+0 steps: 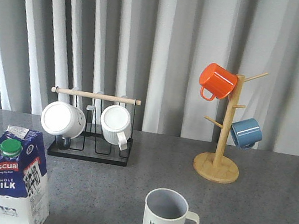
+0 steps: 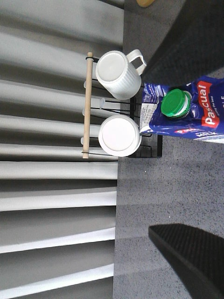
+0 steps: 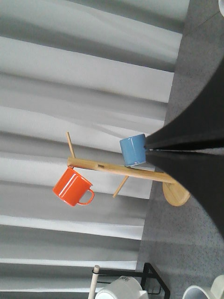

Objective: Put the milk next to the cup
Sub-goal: 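Withdraw the right gripper up and away from the mug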

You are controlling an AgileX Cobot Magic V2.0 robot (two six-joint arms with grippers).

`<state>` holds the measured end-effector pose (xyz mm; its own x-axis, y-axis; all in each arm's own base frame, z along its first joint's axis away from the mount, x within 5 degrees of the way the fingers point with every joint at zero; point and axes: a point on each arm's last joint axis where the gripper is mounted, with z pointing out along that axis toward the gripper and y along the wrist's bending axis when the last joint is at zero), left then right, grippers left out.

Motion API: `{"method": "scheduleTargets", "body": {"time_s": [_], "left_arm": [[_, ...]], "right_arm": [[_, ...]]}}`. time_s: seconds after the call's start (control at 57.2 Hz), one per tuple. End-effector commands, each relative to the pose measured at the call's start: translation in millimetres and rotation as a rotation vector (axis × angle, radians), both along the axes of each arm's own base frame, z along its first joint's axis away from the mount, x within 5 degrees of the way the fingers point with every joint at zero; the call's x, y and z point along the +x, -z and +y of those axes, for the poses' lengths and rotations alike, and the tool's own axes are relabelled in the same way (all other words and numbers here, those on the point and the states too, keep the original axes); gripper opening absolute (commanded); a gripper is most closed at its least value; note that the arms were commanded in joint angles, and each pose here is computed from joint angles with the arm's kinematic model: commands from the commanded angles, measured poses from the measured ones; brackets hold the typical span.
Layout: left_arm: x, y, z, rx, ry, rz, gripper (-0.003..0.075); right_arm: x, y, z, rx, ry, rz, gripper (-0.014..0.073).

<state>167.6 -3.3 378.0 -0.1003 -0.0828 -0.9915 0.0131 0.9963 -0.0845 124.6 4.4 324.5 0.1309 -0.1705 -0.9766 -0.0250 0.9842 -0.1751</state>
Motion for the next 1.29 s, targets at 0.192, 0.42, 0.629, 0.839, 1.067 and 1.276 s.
{"method": "scheduleTargets", "body": {"time_s": [0.192,0.42,0.629,0.839,1.067,1.276], "left_arm": [[-1,-19,-1,-0.022,0.002,-0.114,0.0587],[-1,-19,-1,-0.022,0.002,-0.114,0.0587],[-1,-20,-1,-0.022,0.002,-0.117,0.0586],[-1,-25,0,-0.032,0.0,-0.181,0.0586],[-1,-25,-5,-0.065,0.03,-0.171,0.0671],[10,-15,-18,-0.069,0.097,-0.123,0.0726]], "right_arm": [[-2,-14,0,-0.021,-0.005,-0.092,-0.0008],[-2,-14,1,-0.021,-0.005,-0.094,-0.0008],[-2,-14,1,-0.021,-0.005,-0.094,-0.0008],[-2,-14,1,-0.021,-0.005,-0.094,-0.0008],[-2,-15,1,-0.021,-0.006,-0.095,-0.0008],[-2,-15,1,-0.02,-0.006,-0.095,-0.0008]]}}
